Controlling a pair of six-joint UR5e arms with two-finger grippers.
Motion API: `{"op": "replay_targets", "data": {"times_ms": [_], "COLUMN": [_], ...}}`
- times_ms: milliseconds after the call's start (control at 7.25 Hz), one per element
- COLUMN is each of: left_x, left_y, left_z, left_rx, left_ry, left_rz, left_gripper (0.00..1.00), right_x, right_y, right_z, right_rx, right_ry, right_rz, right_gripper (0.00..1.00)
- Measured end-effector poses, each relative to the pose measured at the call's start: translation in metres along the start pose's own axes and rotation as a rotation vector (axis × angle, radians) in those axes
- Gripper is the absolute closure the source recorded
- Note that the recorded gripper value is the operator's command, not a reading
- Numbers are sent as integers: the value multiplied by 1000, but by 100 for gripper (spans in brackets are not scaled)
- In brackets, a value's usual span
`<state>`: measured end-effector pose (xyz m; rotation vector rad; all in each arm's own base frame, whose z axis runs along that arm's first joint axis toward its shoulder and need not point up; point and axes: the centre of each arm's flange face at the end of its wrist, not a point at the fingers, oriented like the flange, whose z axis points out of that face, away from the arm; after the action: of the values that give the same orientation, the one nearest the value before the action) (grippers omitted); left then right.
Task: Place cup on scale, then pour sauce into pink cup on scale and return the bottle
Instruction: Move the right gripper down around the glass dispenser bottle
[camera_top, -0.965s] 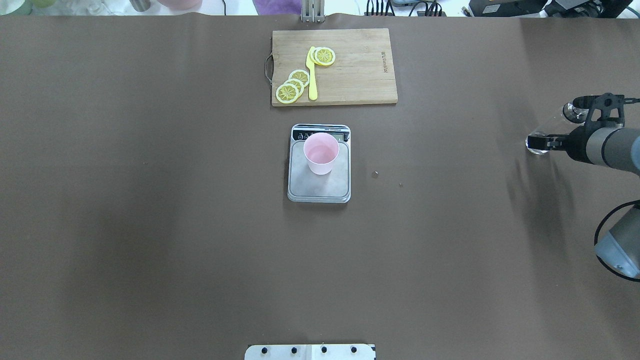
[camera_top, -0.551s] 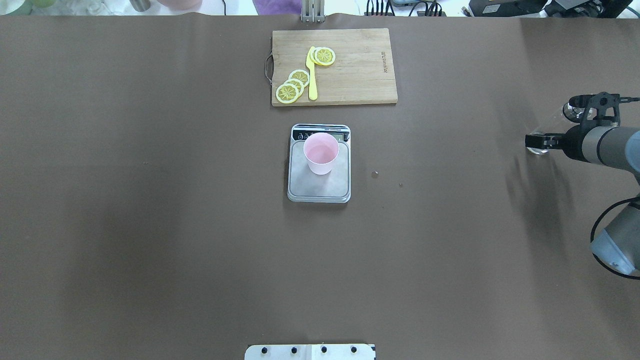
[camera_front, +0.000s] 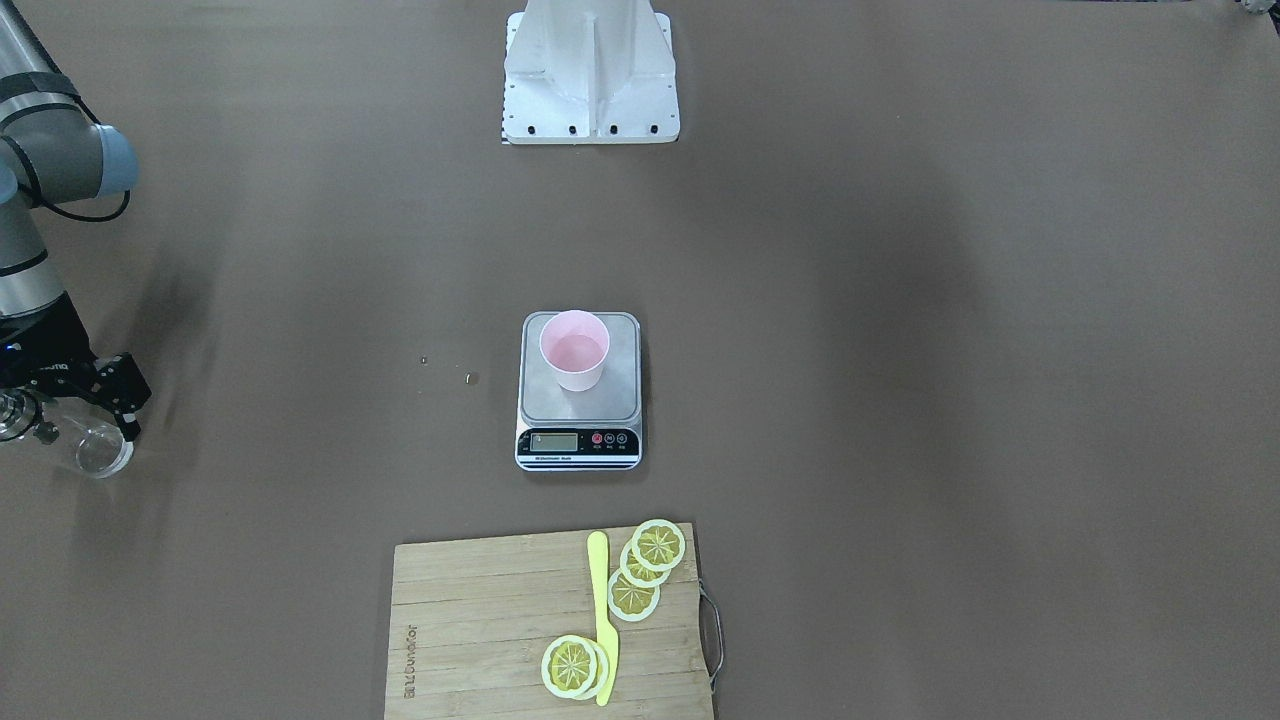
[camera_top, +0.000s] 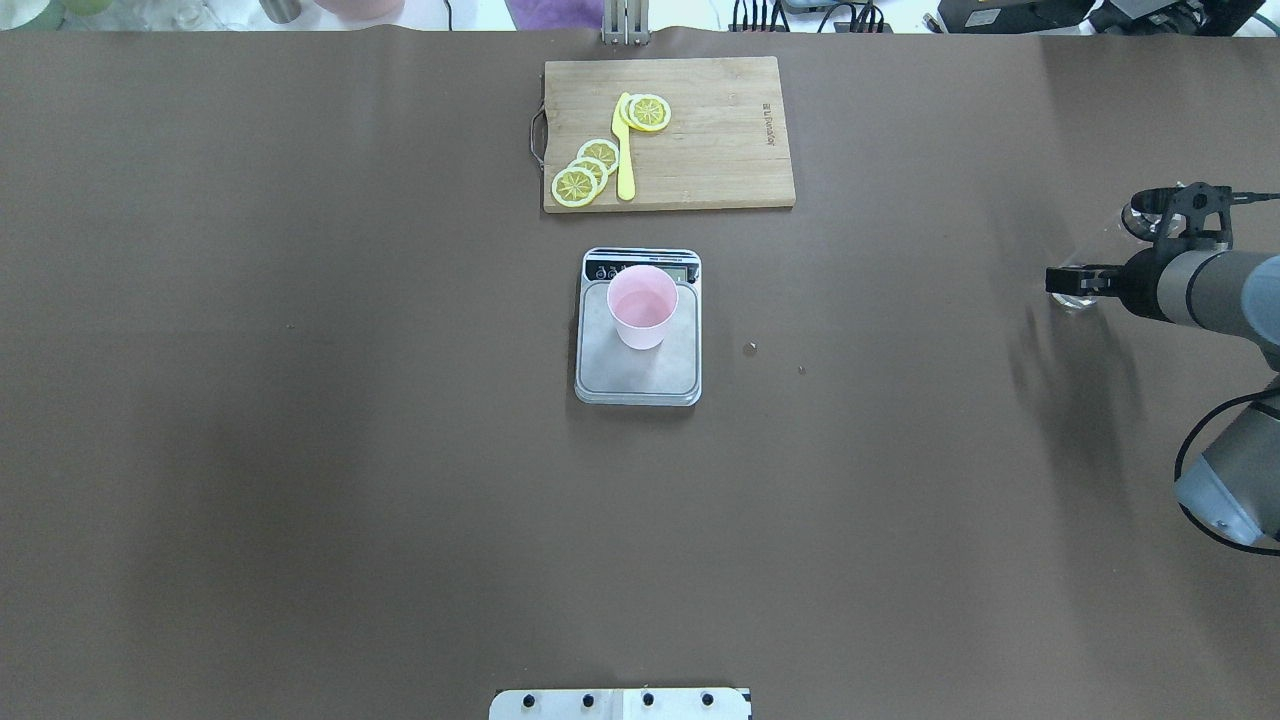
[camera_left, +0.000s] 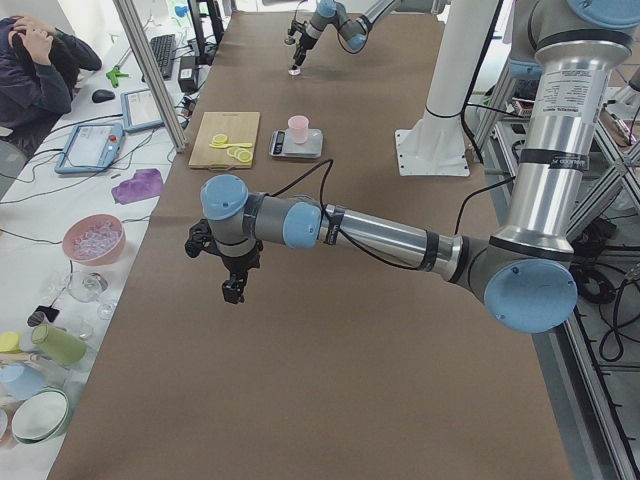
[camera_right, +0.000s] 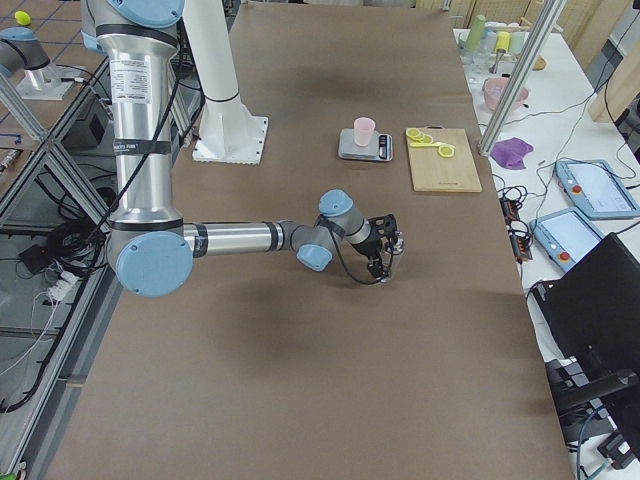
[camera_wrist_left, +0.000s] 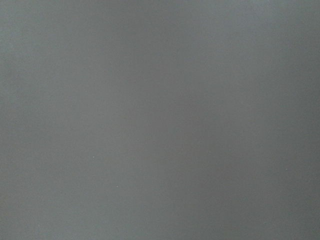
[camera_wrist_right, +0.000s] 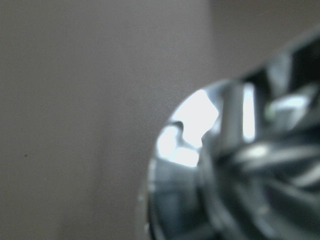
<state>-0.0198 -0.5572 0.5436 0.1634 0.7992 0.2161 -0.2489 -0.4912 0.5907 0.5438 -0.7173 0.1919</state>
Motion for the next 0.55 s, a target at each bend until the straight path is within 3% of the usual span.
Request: {"op": "replay_targets", "data": {"times_ms": [551], "left_x": [1], "left_y": [-1], "left_z": [0], "left_rx": [1], "left_ry": [0], "left_rz": [1], "left_gripper": [1], "right_x": [0], "right_y": [-1], "right_z": [-1], "right_rx": [7], "right_ry": [-2], "right_rz": [2], "right_gripper": [9]}}
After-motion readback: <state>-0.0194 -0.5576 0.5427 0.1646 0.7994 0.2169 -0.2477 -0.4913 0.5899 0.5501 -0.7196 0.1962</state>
